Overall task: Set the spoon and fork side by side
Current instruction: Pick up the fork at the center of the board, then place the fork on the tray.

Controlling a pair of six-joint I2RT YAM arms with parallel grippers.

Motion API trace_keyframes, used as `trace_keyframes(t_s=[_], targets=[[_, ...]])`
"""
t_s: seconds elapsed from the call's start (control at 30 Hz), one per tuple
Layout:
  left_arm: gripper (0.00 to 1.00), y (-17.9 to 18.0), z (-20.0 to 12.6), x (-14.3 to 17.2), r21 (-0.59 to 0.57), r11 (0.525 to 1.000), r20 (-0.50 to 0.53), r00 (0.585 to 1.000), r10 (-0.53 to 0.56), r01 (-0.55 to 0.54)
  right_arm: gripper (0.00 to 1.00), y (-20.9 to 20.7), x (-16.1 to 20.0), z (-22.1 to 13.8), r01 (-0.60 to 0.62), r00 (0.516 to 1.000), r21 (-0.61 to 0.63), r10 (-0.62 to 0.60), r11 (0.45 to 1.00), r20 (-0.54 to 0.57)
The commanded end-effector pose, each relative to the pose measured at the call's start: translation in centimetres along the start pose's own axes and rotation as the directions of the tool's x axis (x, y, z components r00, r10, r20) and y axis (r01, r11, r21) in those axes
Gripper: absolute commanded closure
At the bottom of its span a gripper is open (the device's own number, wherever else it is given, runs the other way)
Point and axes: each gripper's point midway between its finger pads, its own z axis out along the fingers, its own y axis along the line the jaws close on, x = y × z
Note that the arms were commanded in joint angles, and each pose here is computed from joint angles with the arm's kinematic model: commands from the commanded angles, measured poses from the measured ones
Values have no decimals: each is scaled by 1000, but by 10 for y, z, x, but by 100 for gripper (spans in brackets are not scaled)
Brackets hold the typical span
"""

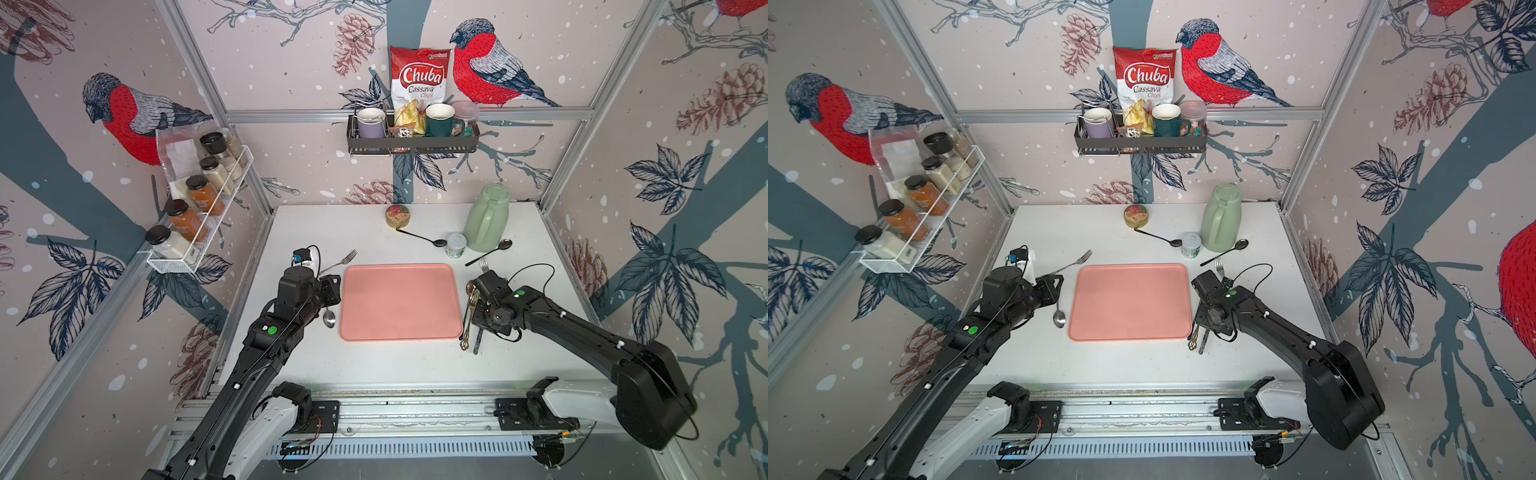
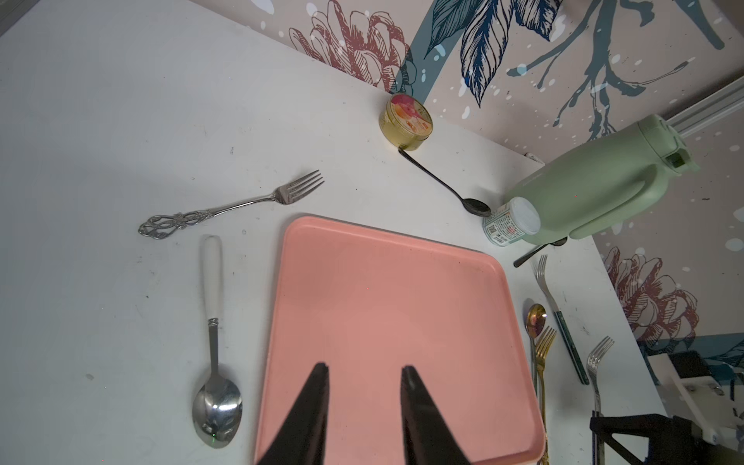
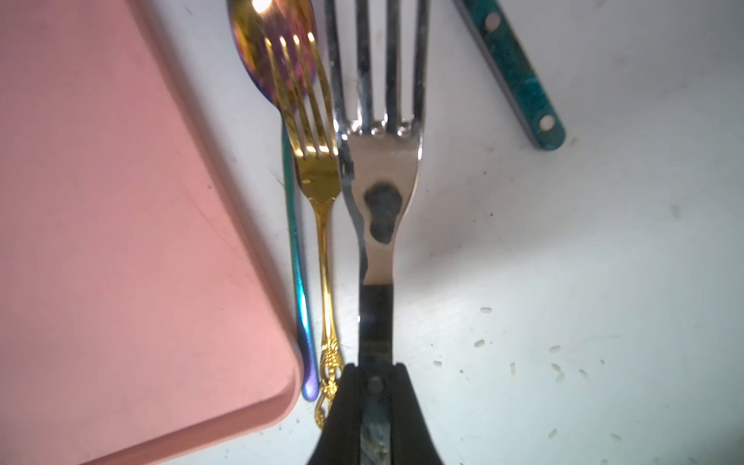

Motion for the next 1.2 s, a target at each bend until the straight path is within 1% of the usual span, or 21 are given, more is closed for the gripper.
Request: trace_keyframes(t_s=[0.0, 0.17, 0.3, 0.43, 0.5, 0.57, 0.73, 0.83, 0.9, 1.0, 1.17], targets=[[68, -2, -7, 3, 2, 1000, -27, 999, 19, -19, 96, -12, -4, -25, 46, 999, 61, -47, 997, 25], [68, -1, -9, 1, -3, 1000, -19, 1000, 17, -17, 96, 21, -16, -56, 131, 989, 7, -131, 991, 63], [69, 10, 2, 7, -52, 999, -25, 1000, 9, -10, 97, 59, -19, -62, 212, 976, 9, -212, 977, 57], [70, 7, 11, 17, -26, 1000, -67, 998, 10, -12, 97, 108, -18, -67, 290, 956, -27, -288, 957, 59], [70, 11, 9, 20, -46, 999, -76, 997, 10, -14, 97, 132, -17, -63, 325, 945, -18, -323, 946, 49], [70, 22, 3, 21, -95, 996, -64, 998, -4, -2, 97, 157, -14, -60, 352, 935, -27, -351, 935, 45], [62, 59, -9, 25, -251, 966, -5, 998, -64, 61, 98, 221, 1, -38, 408, 913, -63, -408, 911, 15], [59, 63, -15, 25, -254, 962, 7, 995, -101, 99, 98, 255, 10, -25, 430, 902, -89, -432, 898, -1], [58, 60, -20, 23, -235, 966, 12, 994, -104, 104, 98, 274, 16, -15, 441, 895, -106, -445, 891, -14], [58, 56, -28, 21, -217, 971, 14, 995, -99, 100, 98, 297, 27, 4, 447, 890, -128, -455, 886, -43], [58, 55, -38, 18, -222, 972, 19, 997, -78, 81, 98, 330, 41, 27, 428, 893, -185, -445, 885, -64]])
